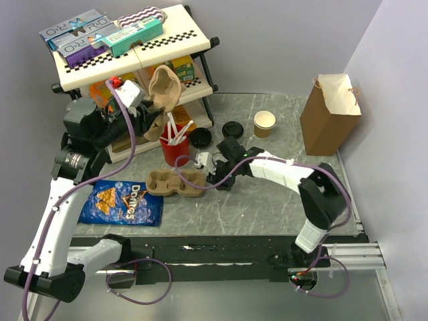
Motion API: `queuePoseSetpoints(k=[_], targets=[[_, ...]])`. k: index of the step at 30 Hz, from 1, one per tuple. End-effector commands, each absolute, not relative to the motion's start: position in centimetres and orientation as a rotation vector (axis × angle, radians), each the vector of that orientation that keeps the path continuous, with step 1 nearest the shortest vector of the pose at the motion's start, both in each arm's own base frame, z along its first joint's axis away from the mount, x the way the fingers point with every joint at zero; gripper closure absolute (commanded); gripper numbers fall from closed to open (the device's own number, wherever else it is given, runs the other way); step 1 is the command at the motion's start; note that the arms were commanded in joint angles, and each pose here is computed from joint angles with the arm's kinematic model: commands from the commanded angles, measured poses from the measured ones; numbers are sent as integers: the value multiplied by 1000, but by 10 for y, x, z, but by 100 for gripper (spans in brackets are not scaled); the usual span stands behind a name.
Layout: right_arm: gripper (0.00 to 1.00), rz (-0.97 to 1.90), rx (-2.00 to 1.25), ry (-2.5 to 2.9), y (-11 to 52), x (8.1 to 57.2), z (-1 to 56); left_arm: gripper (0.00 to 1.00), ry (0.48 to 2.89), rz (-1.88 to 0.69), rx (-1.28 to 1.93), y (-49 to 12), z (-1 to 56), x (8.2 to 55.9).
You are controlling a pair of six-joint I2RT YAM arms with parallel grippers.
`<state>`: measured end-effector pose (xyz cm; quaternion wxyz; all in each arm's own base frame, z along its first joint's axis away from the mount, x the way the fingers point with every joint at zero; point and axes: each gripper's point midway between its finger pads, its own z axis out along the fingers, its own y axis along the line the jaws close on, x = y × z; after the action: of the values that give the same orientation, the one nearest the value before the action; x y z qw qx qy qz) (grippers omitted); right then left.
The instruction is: Pack the takeout coffee
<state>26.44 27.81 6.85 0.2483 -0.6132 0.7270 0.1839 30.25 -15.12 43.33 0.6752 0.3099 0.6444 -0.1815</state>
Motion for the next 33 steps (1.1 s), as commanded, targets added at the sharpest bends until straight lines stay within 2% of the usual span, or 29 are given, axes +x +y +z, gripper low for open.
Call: queuePoseSetpoints(k=[1,2,3,5,6,15,22,24,29,33], targets=[[61,456,-1771,1919,290,280,60,99,1351,-378,705,-148,469,293],[69,458,-1774,1900,297,284,64,99,1351,-372,706,-148,470,293],[87,464,-1789,1897,300,283,61,99,1352,-363,703,-146,470,294],[99,475,-1834,1879,313,280,55,99,1349,-354,708,-145,470,292],[100,484,-1852,1876,317,277,53,99,1343,-349,706,-145,472,292],[100,609,-1940,1765,378,260,53,99,1338,-338,708,-143,473,289],[100,663,-1890,1698,406,270,75,99,1347,-370,724,-147,468,286],[100,649,-1901,1729,393,267,79,99,1348,-392,746,-152,464,286],[97,628,-1809,1942,316,262,82,99,1337,-457,842,-170,453,286],[95,574,-1578,2020,253,256,125,99,1334,-493,942,-191,439,282]])
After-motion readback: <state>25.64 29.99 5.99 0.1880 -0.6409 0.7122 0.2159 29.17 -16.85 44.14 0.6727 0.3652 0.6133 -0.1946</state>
